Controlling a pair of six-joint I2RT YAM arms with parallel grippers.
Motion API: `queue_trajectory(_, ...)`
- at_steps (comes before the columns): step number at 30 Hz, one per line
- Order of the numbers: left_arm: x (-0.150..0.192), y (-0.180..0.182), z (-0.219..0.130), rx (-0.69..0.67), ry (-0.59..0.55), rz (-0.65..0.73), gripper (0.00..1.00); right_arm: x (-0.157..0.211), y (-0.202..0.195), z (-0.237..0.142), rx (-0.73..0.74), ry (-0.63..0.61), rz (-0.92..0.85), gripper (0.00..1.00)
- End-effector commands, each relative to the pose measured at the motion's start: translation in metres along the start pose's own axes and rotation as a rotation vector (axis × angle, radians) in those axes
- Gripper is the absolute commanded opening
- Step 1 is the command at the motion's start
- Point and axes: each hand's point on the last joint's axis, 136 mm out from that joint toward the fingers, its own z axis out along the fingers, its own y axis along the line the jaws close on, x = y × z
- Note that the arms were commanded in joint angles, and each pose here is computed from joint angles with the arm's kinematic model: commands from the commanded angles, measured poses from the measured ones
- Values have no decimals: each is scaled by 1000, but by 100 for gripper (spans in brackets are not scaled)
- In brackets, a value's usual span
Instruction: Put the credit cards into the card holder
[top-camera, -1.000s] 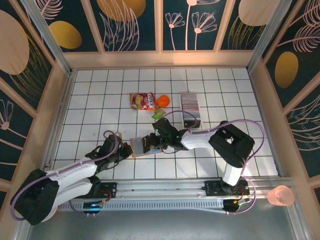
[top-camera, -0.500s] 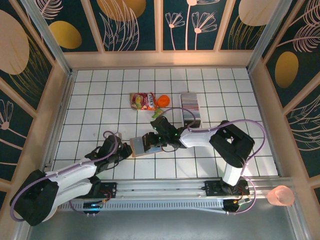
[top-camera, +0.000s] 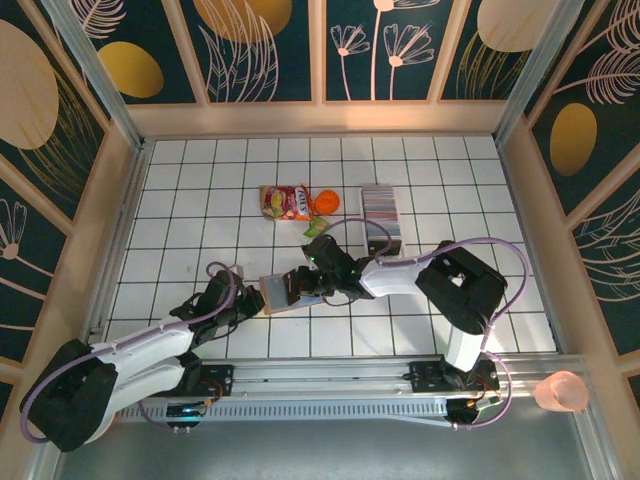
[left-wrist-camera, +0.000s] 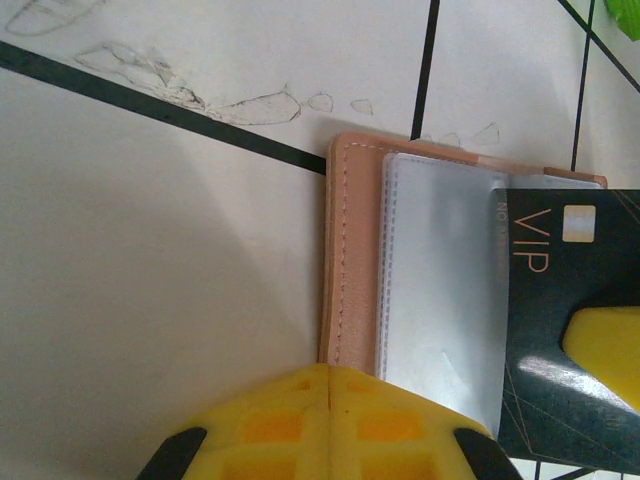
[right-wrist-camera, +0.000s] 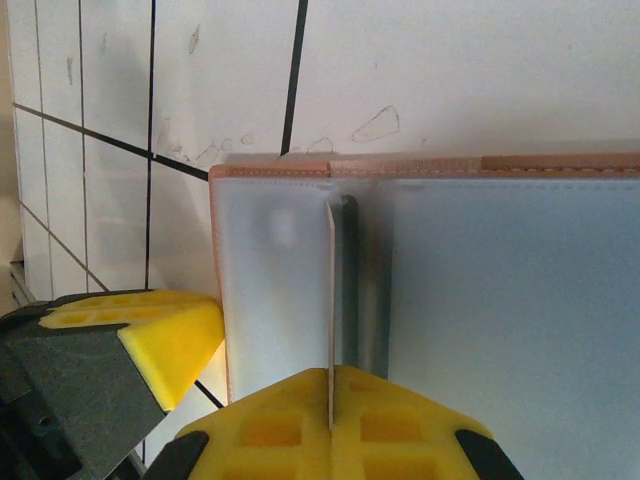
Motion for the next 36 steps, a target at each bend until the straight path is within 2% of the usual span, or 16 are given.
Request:
queue_trajectory(1,5,10,1,-26,9,13,0,8,2,1,-51,15,71,0)
queue_trajectory(16,7,12,2,-28,11,18,0,7,10,1,-104,8,64,0)
queue_trajectory(36,8,19,2,-57,15,27,0,3,33,-12,-285,-27,82,0)
